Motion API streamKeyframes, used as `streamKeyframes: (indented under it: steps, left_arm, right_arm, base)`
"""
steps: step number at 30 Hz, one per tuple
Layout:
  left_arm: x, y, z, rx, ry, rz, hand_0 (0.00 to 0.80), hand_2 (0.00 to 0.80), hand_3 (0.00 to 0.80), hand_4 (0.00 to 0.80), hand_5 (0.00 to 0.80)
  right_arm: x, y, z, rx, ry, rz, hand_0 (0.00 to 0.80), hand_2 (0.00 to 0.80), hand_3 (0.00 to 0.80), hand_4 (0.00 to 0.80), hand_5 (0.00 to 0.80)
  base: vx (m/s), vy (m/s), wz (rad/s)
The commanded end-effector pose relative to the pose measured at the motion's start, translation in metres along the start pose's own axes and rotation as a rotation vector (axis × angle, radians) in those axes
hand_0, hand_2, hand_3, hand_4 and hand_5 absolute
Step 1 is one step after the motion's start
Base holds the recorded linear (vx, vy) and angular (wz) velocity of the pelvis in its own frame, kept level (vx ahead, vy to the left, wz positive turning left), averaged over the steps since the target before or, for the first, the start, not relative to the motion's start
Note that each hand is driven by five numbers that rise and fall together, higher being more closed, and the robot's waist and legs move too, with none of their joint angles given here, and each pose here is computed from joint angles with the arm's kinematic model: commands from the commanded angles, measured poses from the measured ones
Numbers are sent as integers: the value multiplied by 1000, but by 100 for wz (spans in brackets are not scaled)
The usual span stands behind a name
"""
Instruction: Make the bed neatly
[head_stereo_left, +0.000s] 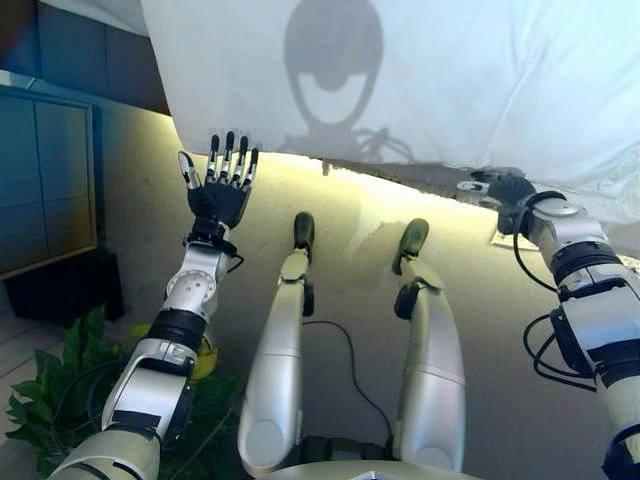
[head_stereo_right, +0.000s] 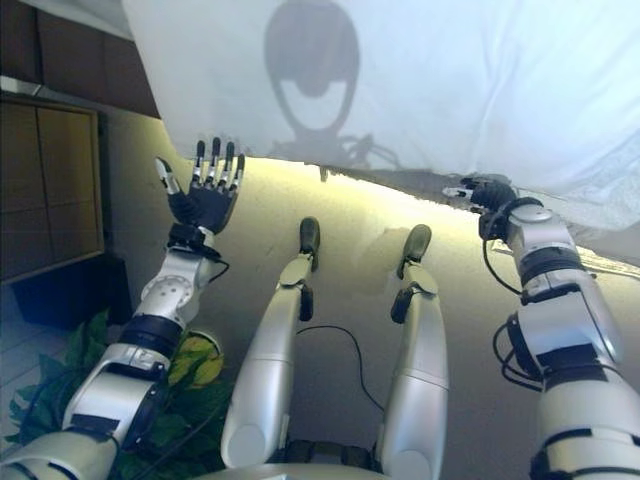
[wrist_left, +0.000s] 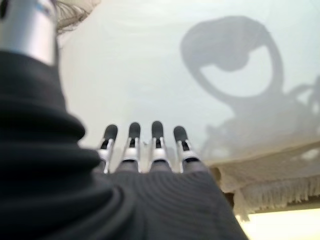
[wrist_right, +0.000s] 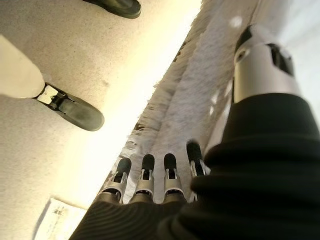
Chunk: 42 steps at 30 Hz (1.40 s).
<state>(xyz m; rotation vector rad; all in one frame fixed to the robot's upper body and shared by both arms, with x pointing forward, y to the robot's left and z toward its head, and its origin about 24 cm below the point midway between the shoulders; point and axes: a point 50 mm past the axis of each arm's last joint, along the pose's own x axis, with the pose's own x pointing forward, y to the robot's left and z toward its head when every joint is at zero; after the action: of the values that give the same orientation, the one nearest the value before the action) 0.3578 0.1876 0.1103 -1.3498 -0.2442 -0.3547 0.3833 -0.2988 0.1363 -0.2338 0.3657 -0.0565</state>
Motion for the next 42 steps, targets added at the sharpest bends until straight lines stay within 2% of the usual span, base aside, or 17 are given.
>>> streamKeyframes:
  steps: [1, 7, 14, 16, 18, 19, 20, 23, 29, 32, 35, 39, 42]
  left_arm:
    - [6, -14, 2, 0, -40, -74, 0, 0, 0, 0, 0]
    - [-2, 1, 9, 53, -50, 26, 0, 0, 0, 0, 0]
    - [-29, 43, 42, 154, -54, 330, 0, 0, 0, 0, 0]
    - [-45, 59, 53, 188, -53, 445, 0, 0, 0, 0, 0]
    - [-77, 84, 61, 266, -11, 593, 0, 0, 0, 0, 0]
    - [-83, 88, 62, 278, -2, 616, 0, 0, 0, 0, 0]
    - [-105, 101, 66, 301, 12, 691, 0, 0, 0, 0, 0]
    - [-147, 120, 70, 398, 70, 839, 0, 0, 0, 0, 0]
    - [-246, 147, 53, 692, 421, 1144, 0, 0, 0, 0, 0]
    - [-276, 151, 40, 812, 634, 1192, 0, 0, 0, 0, 0]
    - [-306, 152, 29, 853, 766, 1261, 0, 0, 0, 0, 0]
    - [-330, 152, 16, 828, 833, 1308, 0, 0, 0, 0, 0]
    - [-345, 152, 0, 747, 820, 1361, 0, 0, 0, 0, 0]
  right_arm:
    - [-7, -19, 2, -6, -33, -58, 0, 0, 0, 0, 0]
    - [-5, -9, -17, 18, -49, -2, 0, 0, 0, 0, 0]
    - [-10, 0, -77, 36, 88, 61, 0, 0, 0, 0, 0]
    - [-13, 7, -98, 60, 129, 91, 0, 0, 0, 0, 0]
    - [-21, 16, -133, 91, 188, 136, 0, 0, 0, 0, 0]
    - [-23, 17, -139, 98, 196, 141, 0, 0, 0, 0, 0]
    - [-29, 24, -159, 115, 228, 163, 0, 0, 0, 0, 0]
    - [-42, 41, -193, 174, 271, 196, 0, 0, 0, 0, 0]
    - [-91, 65, -274, 342, 454, 125, 0, 0, 0, 0, 0]
    - [-110, 81, -299, 391, 534, 98, 0, 0, 0, 0, 0]
    - [-134, 103, -325, 468, 641, 99, 0, 0, 0, 0, 0]
    - [-158, 113, -347, 572, 731, 19, 0, 0, 0, 0, 0]
    - [-174, 120, -360, 621, 810, -71, 0, 0, 0, 0, 0]
  base:
    - [-38, 66, -8]
    - [-20, 64, -5]
    - [45, 62, -9]
    - [116, 53, -18]
    - [182, 50, -17]
    - [214, 58, -23]
    - [208, 54, -29]
    - [224, 43, -17]
    - [279, 93, -11]
    - [223, 123, -7]
    - [191, 128, -15]
    - [103, 102, -14]
    - [60, 49, -15]
